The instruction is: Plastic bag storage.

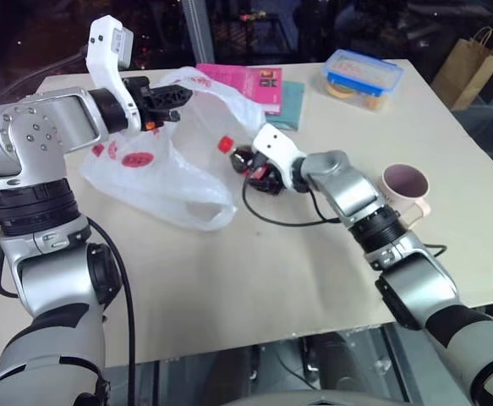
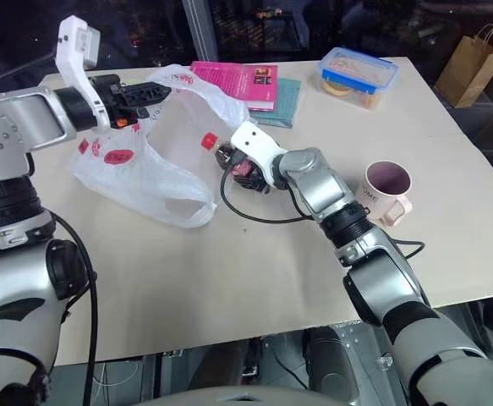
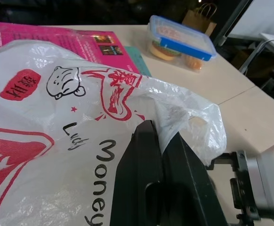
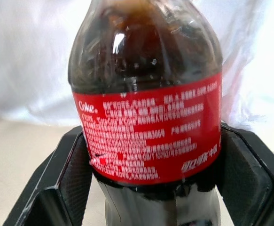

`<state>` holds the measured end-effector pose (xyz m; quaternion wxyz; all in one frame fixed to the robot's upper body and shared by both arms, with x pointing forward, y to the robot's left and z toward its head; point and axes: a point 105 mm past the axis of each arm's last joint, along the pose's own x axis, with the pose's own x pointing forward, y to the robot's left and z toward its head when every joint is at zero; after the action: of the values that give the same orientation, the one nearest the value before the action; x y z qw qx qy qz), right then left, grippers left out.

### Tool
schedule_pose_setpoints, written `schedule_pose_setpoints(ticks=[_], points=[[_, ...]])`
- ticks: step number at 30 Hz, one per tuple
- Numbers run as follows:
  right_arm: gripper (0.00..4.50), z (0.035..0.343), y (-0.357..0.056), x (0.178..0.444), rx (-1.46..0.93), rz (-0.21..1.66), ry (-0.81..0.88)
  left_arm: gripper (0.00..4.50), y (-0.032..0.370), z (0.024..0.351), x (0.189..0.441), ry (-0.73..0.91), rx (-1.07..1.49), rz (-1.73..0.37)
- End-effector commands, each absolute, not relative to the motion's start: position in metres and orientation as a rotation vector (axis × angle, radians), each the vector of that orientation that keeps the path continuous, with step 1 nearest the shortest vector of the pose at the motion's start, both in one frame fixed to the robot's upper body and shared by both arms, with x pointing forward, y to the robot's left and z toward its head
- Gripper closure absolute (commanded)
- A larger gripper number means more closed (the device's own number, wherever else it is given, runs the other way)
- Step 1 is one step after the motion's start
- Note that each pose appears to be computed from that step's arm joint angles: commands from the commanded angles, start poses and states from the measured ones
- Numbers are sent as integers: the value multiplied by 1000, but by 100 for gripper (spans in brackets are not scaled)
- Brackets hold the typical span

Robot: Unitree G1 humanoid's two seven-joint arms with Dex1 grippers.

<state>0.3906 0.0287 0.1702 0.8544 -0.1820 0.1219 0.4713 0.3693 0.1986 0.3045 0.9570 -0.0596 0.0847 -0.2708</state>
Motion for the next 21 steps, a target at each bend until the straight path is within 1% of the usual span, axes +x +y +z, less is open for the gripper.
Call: schedule_pose_setpoints(ticks=[1, 5, 7, 10, 14, 18, 21], points=[[139, 212, 56, 365, -190, 1163, 225, 450, 192, 320, 357, 108, -100, -600], [139, 221, 78, 342, -26, 1280, 314, 450, 186, 319, 353, 107, -97, -624], [139, 224, 84, 340, 45, 1278, 345, 450, 183, 318, 351, 111, -94, -639], [139, 230, 88, 346, 158, 1236, 367, 450, 180, 317, 346, 119, -102, -662], [139, 232, 90, 363, 260, 1148, 365, 450, 180, 314, 339, 143, -127, -680], [139, 212, 95, 384, 286, 1022, 354, 450, 183, 310, 338, 166, -208, -647], [139, 199, 103, 393, 336, 961, 346, 450, 182, 305, 340, 183, -244, -624]])
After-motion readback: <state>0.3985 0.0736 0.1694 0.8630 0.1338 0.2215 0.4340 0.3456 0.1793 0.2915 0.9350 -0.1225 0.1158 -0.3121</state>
